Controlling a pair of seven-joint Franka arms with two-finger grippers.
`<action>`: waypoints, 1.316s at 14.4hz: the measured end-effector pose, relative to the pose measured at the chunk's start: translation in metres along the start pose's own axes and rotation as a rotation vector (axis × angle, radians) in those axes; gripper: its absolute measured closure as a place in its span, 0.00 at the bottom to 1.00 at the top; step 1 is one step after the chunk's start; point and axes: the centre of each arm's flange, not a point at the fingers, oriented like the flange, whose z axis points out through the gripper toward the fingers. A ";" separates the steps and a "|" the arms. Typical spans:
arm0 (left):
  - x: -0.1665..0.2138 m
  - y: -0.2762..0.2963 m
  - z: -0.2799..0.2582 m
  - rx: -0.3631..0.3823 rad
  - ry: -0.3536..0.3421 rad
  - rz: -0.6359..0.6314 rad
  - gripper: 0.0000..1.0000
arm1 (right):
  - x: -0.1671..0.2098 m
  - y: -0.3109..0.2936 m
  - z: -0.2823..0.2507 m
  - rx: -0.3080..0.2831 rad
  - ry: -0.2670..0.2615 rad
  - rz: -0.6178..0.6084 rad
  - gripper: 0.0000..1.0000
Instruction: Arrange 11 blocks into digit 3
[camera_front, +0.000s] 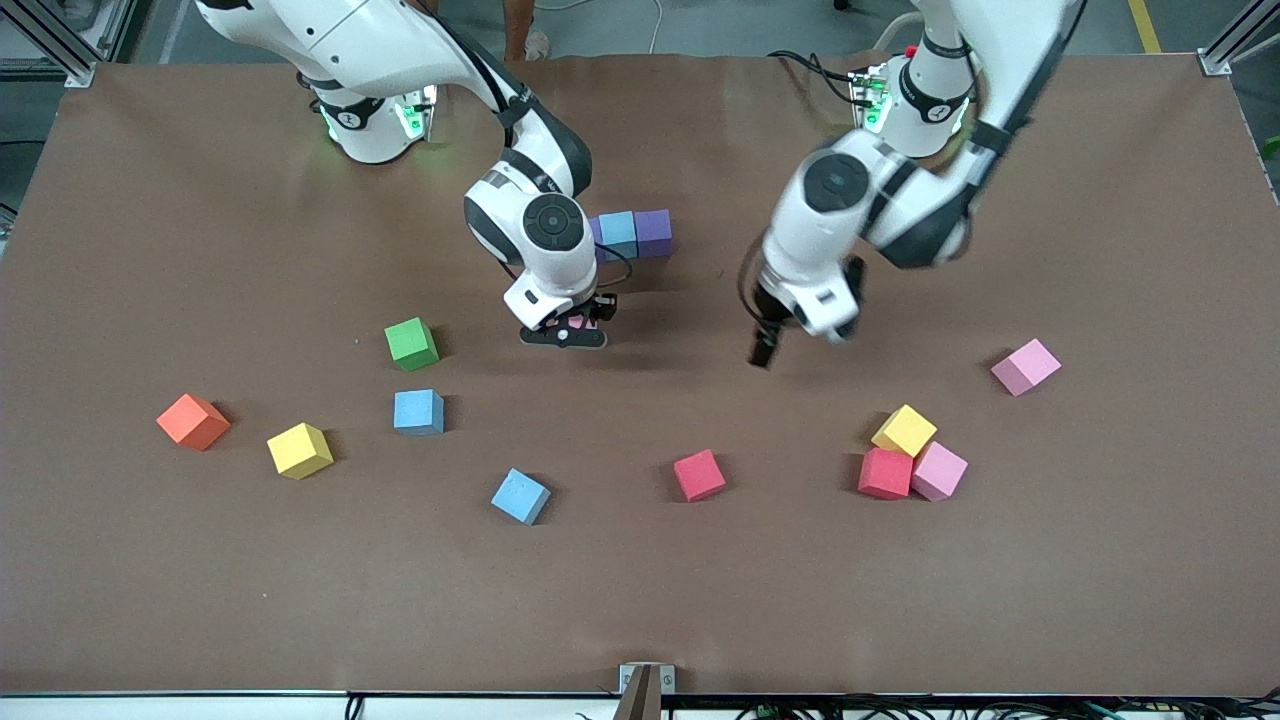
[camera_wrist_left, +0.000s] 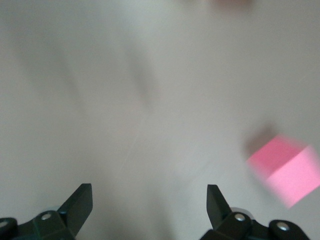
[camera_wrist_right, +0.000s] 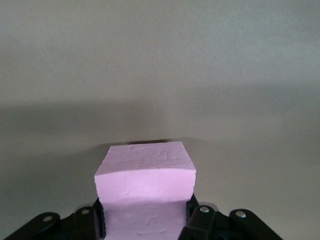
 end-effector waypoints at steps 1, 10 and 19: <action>0.032 0.013 0.005 -0.018 0.043 0.039 0.00 | -0.004 -0.003 0.001 -0.001 0.000 -0.009 0.43; 0.287 0.026 -0.002 0.175 0.177 0.624 0.00 | -0.037 -0.022 0.008 -0.011 -0.003 -0.143 0.43; 0.415 -0.081 0.045 0.314 -0.011 0.528 0.00 | -0.051 -0.012 0.016 0.013 0.019 -0.161 0.43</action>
